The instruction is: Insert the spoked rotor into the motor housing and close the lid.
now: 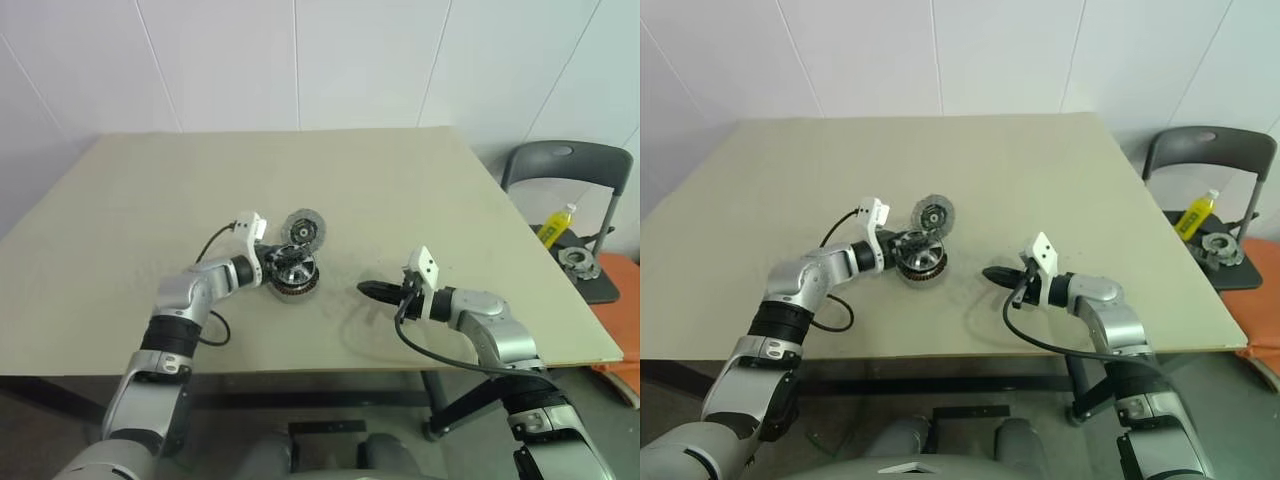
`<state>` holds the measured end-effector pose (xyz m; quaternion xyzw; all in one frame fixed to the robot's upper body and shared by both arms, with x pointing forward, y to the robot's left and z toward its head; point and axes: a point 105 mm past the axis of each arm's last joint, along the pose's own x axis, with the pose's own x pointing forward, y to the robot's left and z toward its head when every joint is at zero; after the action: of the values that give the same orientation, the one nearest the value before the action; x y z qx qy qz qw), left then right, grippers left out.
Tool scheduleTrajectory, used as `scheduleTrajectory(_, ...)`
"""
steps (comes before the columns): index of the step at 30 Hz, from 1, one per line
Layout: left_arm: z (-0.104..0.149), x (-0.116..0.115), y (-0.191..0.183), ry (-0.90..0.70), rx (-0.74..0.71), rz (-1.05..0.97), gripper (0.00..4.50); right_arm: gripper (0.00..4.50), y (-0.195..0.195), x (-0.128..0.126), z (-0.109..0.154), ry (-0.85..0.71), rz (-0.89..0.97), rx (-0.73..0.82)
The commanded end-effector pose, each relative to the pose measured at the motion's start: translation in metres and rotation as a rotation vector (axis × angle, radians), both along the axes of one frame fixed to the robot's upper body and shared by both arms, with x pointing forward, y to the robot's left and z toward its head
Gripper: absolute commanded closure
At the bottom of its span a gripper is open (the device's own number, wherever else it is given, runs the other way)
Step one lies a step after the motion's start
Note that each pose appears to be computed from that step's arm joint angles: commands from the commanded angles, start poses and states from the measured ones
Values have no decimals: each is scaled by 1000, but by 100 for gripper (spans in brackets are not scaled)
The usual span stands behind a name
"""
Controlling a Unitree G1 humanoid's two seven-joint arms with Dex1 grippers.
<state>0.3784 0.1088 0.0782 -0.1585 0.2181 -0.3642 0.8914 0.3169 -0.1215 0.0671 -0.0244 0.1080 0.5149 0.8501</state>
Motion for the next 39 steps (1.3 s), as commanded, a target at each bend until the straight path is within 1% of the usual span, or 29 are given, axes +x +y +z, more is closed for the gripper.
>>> scheduleTrajectory(1, -7, -8, 4, 87, 5, -40, 118, 450, 3, 4, 13, -47, 11, 9)
scheduleTrajectory(5, -8, -22, 2, 128, 6, -121, 118, 450, 4, 5, 11, -41, 18, 4)
scheduleTrajectory(8, -4, -30, 3, 151, -11, -168, 118, 450, 5, 5, 10, -35, 28, -4)
scheduleTrajectory(10, 1, -32, 5, 155, -28, -182, 118, 450, 5, 6, 9, -32, 29, -8)
scheduleTrajectory(13, 16, -33, 9, 122, -73, -199, 118, 450, 5, 7, 8, -29, 30, -11)
scheduleTrajectory(15, 19, -34, 12, 117, -78, -208, 118, 450, 5, 7, 7, -28, 30, -12)
scheduleTrajectory(18, 13, -37, 20, 128, -33, -213, 118, 450, 7, 8, 7, -28, 33, -15)
scheduleTrajectory(21, 7, -39, 29, 122, 58, -229, 118, 450, 7, 8, 6, -28, 35, -18)
scheduleTrajectory(27, 1, -38, 42, 98, 179, -238, 118, 450, 8, 8, 5, -29, 37, -23)
scheduleTrajectory(32, 7, -29, 51, 33, 235, -216, 118, 450, 8, 8, 4, -26, 36, -26)
scheduleTrajectory(34, 13, -24, 52, -5, 225, -200, 118, 450, 8, 8, 4, -26, 36, -27)
scheduleTrajectory(37, 34, -12, 49, -70, 124, -143, 118, 450, 9, 8, 3, -25, 36, -29)
scheduleTrajectory(39, 42, -8, 48, -86, 81, -121, 118, 450, 9, 8, 3, -24, 36, -30)
